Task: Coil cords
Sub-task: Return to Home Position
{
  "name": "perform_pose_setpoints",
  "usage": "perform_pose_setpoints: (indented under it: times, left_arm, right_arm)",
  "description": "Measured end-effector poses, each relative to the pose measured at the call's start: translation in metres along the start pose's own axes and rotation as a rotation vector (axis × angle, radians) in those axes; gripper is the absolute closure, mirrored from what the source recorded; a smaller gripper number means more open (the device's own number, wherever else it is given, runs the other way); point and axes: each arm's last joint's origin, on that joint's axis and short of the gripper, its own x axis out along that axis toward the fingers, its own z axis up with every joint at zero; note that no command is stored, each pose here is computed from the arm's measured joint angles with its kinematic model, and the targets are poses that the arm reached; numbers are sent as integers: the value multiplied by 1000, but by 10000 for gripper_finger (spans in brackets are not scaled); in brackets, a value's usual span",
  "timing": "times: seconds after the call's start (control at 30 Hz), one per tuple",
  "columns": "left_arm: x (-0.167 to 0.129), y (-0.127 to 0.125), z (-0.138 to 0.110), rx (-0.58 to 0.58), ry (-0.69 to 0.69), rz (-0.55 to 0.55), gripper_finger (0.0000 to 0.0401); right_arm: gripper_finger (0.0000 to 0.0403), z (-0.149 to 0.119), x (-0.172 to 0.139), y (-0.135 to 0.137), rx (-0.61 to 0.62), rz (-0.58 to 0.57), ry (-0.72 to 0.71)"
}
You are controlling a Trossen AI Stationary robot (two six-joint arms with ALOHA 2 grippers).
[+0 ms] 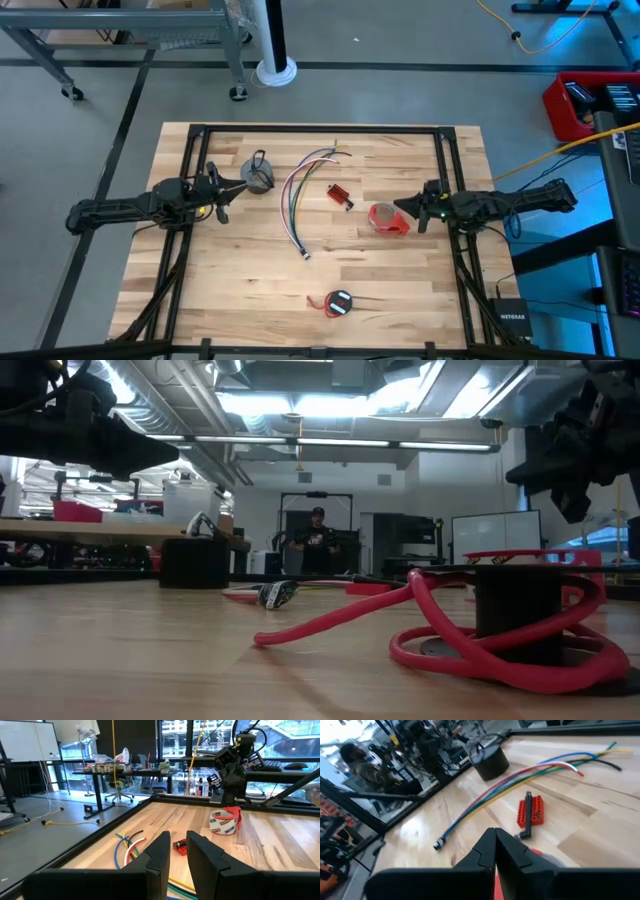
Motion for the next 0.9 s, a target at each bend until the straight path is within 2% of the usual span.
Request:
perform_pose_setpoints:
  times: [0.13, 0.4, 0.9]
  left_arm:
    - [0, 0, 0, 0, 0, 0, 345]
    - [0, 0, 0, 0, 0, 0, 345]
    - [0, 0, 0, 0, 0, 0, 345]
  right_arm:
    - [393, -3, 0, -2, -10, -24, 30]
    - [393, -3, 0, -2, 72, -22, 24]
    - [393, -3, 0, -2, 75, -22, 25]
